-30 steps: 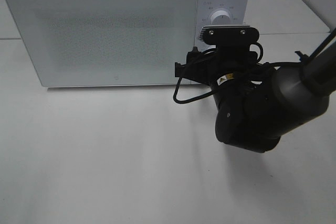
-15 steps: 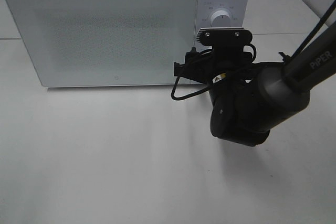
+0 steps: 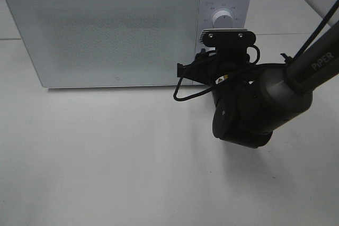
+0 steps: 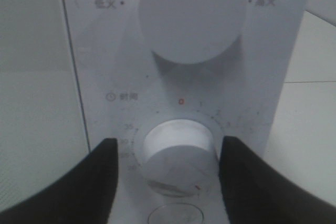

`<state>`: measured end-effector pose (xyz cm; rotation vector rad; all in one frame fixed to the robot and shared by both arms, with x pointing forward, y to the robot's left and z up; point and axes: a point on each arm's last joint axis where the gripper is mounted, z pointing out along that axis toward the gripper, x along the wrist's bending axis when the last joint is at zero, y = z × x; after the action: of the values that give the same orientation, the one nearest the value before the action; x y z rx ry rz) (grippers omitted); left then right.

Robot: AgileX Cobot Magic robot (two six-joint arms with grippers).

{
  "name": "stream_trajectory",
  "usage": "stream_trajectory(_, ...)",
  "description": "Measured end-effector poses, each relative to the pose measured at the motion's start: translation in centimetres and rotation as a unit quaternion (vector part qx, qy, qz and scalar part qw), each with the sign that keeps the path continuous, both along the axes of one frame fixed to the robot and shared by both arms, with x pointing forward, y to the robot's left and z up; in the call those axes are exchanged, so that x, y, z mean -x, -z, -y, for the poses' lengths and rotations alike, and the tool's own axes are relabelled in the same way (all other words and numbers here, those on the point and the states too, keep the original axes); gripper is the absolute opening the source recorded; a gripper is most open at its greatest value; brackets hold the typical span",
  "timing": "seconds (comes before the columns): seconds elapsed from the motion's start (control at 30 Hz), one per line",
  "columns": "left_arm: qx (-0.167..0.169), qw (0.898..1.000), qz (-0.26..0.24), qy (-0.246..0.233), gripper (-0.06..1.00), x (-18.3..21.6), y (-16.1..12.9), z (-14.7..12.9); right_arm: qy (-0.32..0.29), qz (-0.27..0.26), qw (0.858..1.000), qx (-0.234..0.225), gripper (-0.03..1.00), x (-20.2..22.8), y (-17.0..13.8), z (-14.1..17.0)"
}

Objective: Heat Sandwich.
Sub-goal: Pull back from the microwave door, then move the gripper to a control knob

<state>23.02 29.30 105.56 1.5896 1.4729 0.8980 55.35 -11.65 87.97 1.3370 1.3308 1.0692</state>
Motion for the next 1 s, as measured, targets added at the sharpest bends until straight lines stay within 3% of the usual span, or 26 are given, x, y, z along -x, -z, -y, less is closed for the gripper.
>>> stream_trajectory(0.03,0.0,1.0,0.0,0.0,0.97,0.0,0.0,0.0,0.0,0.0,1.0,0.0,0.56,0.0,0.0,0.0)
stream_trajectory(0.07,0.0,1.0,0.0,0.0,0.97,0.0,0.0,0.0,0.011,0.002,1.0,-0.002,0.46,-0.07,-0.03,0.27)
stream_trajectory(0.1,0.0,1.0,0.0,0.0,0.97,0.0,0.0,0.0,0.012,0.002,1.0,-0.002,0.44,-0.07,-0.04,0.29)
stream_trajectory(0.7,0.0,1.0,0.0,0.0,0.97,0.0,0.0,0.0,0.012,0.003,1.0,-0.002,0.44,-0.17,-0.06,0.41)
stream_trajectory(1.0,0.0,1.0,0.0,0.0,0.97,0.0,0.0,0.0,0.013,0.005,0.999,-0.031,0.44,-0.25,0.01,0.65)
